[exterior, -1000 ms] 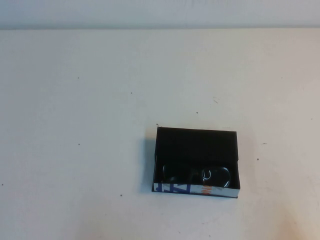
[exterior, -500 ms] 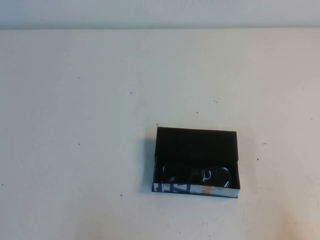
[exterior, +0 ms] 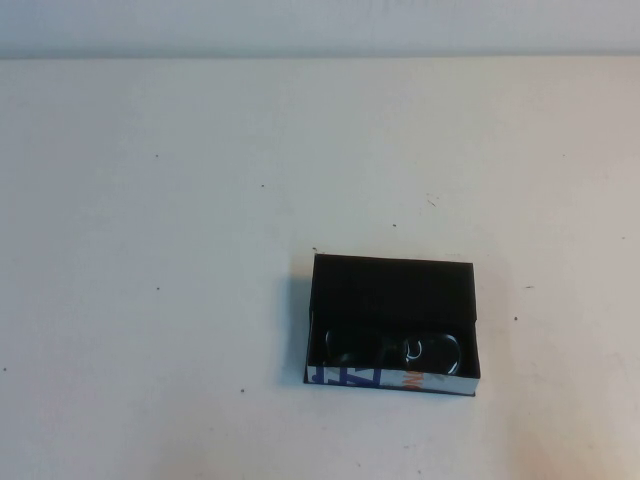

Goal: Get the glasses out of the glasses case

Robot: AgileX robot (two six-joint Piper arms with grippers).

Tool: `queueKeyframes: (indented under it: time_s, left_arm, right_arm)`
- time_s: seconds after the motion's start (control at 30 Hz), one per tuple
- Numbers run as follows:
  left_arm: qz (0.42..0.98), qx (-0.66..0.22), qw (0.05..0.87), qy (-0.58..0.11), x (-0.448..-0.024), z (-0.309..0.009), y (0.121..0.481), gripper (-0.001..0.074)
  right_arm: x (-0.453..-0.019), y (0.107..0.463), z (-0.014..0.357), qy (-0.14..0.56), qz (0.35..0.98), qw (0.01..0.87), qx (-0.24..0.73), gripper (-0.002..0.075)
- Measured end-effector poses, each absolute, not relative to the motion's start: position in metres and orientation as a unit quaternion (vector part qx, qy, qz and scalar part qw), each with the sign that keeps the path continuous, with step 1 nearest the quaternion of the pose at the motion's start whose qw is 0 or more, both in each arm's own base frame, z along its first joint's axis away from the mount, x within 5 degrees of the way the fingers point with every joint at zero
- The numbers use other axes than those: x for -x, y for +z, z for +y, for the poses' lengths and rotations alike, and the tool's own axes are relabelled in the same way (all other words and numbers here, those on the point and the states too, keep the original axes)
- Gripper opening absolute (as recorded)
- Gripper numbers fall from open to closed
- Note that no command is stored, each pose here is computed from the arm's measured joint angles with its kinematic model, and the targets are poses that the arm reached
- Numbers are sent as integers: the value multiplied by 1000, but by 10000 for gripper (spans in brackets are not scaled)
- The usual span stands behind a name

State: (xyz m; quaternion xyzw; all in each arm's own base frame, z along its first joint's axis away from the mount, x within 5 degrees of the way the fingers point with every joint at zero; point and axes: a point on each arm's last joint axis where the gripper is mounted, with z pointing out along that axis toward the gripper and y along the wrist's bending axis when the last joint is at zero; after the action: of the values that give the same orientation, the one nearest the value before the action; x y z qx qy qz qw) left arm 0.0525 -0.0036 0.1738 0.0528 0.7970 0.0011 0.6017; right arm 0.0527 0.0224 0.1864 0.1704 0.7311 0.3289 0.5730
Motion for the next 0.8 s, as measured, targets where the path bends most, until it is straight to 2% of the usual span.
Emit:
queueKeyframes:
  time_s: [0.1, 0.2, 0.5, 0.8]
  left_arm:
    - [797, -53, 602, 1, -53, -4, 174, -4]
    - [797, -53, 602, 1, -53, -4, 174, -4]
    - [797, -53, 602, 1, -53, -4, 174, -4]
    - [797, -53, 602, 1, -53, -4, 174, -4]
  right_arm:
    - [-52, 193, 26, 435, 680, 531, -256, -18]
    - [-53, 197, 24, 478, 645, 515, -301, -18]
    - [-53, 195, 24, 448, 663, 533, -275, -18]
    - [-51, 193, 30, 402, 711, 547, -183, -18]
